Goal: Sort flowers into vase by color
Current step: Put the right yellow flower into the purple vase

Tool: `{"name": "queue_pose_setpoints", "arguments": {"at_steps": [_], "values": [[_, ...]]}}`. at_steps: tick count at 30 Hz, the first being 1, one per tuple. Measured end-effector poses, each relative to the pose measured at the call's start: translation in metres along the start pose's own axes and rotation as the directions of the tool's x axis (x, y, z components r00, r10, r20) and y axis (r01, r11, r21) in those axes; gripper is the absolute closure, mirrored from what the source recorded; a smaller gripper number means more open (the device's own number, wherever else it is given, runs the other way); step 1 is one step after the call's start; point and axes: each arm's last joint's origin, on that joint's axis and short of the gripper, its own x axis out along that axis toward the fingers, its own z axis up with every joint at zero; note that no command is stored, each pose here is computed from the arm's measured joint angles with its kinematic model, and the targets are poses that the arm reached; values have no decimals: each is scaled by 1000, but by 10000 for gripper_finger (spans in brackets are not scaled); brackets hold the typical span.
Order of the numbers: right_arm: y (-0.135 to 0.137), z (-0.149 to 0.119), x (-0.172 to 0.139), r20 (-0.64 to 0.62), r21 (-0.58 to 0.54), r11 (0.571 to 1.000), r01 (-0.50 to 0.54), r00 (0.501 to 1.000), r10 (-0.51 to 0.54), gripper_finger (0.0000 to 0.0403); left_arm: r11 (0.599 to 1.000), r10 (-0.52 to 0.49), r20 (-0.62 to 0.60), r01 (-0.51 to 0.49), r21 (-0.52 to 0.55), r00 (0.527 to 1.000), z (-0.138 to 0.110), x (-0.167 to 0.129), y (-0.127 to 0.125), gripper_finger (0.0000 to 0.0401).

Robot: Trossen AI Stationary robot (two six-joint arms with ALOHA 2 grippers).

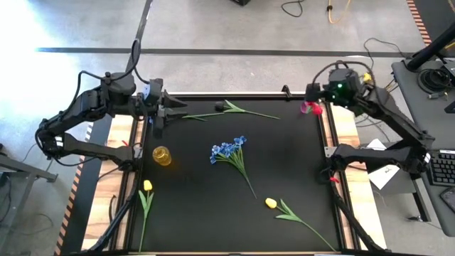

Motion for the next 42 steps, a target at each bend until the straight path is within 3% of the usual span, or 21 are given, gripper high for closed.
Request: {"name": "queue_pose_setpoints", "arguments": {"at_steps": [4,7,11,17,24,28,32,36,39,42], "values": [[5,12,-17,-5,-93,982,-166,986,167,85,1000,0,-1,0,2,1000,0,0,0,255],[14,15,-23,-35,-137,938,-319,948,317,93,1000,-4,-14,4,0,1000,0,5,1,255],[30,13,-28,-55,-184,849,-495,868,494,105,1000,-30,-54,30,-5,998,-2,20,1,255],[69,2,-36,-95,-242,698,-674,732,675,122,999,-46,-115,44,-14,992,-6,42,4,255],[121,-39,-49,-289,-188,548,-815,579,763,143,999,-41,-170,41,-6,985,-11,64,7,255],[148,-77,-61,-398,-149,534,-833,544,738,157,997,-77,-183,77,-9,980,-12,69,6,255],[168,-116,-74,-513,-71,545,-835,500,698,167,988,-152,-175,152,-15,973,-11,67,4,255],[177,-162,-81,-655,-32,644,-764,503,564,172,986,-161,-151,166,24,975,-9,60,3,255],[174,-198,-83,-753,-91,751,-654,539,378,175,983,-161,-143,172,63,977,-8,57,2,255],[168,-233,-85,-819,-187,818,-544,546,176,175,980,-171,-137,183,76,976,-7,53,2,255]]}}
